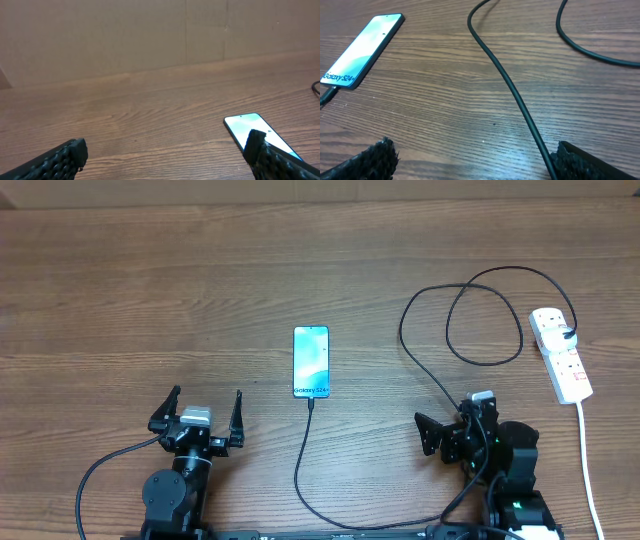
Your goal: Plug charger to phone and switch on socket
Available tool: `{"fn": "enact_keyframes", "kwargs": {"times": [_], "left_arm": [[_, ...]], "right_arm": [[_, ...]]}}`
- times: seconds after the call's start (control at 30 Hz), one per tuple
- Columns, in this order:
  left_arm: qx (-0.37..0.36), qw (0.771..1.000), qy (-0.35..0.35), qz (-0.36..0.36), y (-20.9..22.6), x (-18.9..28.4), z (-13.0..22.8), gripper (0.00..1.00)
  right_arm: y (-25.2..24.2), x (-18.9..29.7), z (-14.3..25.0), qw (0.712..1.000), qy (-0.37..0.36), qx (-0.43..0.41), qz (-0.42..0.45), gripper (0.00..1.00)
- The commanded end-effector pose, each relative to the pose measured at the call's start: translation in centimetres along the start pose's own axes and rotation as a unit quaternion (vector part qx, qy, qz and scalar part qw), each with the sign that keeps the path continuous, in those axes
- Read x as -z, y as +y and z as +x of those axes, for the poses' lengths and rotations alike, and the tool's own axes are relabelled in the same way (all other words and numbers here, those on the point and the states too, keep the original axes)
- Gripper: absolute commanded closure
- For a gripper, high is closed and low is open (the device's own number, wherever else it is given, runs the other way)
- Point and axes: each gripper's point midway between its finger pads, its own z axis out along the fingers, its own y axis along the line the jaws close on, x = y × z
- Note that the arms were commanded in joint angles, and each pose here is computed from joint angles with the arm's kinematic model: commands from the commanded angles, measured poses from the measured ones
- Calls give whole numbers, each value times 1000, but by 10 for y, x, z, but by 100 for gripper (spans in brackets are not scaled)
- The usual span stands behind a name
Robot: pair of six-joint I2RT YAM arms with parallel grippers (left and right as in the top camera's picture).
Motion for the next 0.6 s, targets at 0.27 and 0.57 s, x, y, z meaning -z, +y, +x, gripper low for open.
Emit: {"fn": "enact_keyframes", "kwargs": {"times": [0.27, 0.57], "left_arm": [[2, 1000, -5, 2, 0, 0, -1, 1], [2, 1000, -5, 2, 0, 0, -1, 1]], "right_arm": [[11, 6, -15, 999, -40, 14, -24, 0], [18, 21, -47, 992, -113, 45, -29, 0]]}}
